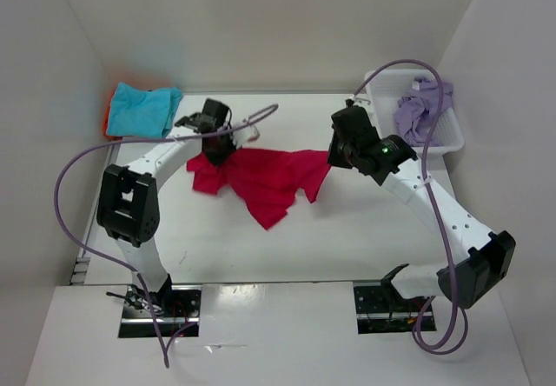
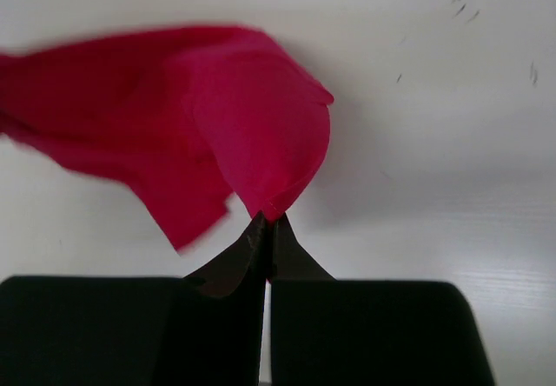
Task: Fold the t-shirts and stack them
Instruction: Flatten out the tshirt
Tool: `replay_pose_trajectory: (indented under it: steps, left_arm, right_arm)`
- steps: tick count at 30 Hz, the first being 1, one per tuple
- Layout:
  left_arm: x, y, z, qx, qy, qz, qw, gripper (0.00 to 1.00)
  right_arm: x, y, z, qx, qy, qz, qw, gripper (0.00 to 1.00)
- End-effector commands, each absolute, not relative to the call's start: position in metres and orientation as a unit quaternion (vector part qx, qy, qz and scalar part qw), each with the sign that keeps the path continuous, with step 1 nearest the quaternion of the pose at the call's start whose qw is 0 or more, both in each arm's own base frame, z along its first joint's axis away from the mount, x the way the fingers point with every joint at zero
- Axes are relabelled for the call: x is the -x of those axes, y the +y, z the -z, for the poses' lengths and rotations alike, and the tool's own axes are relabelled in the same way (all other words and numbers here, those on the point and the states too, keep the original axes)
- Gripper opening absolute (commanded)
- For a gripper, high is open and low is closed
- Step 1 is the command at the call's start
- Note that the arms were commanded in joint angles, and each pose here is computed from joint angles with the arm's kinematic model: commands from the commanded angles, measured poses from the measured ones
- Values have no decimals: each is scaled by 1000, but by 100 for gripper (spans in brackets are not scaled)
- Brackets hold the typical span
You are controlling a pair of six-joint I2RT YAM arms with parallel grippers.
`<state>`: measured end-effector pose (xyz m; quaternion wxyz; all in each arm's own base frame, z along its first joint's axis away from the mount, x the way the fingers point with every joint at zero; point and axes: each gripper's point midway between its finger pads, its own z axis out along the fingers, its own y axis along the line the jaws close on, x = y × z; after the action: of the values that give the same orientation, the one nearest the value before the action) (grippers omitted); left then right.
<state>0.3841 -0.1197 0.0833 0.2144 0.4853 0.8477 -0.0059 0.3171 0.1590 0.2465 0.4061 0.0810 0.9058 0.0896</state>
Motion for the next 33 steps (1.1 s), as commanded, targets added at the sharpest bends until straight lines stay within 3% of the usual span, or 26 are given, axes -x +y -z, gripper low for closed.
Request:
replay_pose_trajectory:
  steps: [1, 2, 4, 7, 8, 11, 15, 20, 24, 33]
  left_arm:
    - [-484, -129, -177, -421, 820, -76, 380, 10]
    - [-495, -132, -171, -416, 825, -78, 375, 28]
    - [-507, -133, -183, -392, 831, -83, 386, 80]
    - [-510, -137, -203, -375, 826, -74, 415, 89]
    - [-504, -137, -219, -373, 819, -71, 431, 98]
    - [-476, -137, -218, -416, 796, -93, 429, 100]
    - [-425, -127, -173, -466, 804, -79, 361, 100]
    - [-358, -134, -104, -507, 823, -3, 258, 90]
    - [-345, -138, -67, -496, 841, 20, 215, 77]
    - [-361, -159, -42, -485, 843, 58, 225, 80]
  right_arm:
    - [-307, 171, -236, -96, 907, -138, 386, 0]
    - [-306, 174, -228, -97, 909, -144, 380, 0]
    - [-305, 179, -223, -103, 909, -157, 372, 0]
    - [-308, 181, -223, -104, 906, -161, 377, 0]
    - [-308, 181, -223, -104, 906, -161, 377, 0]
    - [-316, 182, -222, -96, 906, -153, 382, 0]
    - [-326, 183, -223, -92, 906, -148, 385, 0]
    - [-328, 182, -220, -84, 908, -138, 385, 0]
    - [-331, 178, -224, -91, 906, -135, 391, 0]
    - [-326, 171, -227, -94, 905, -128, 395, 0]
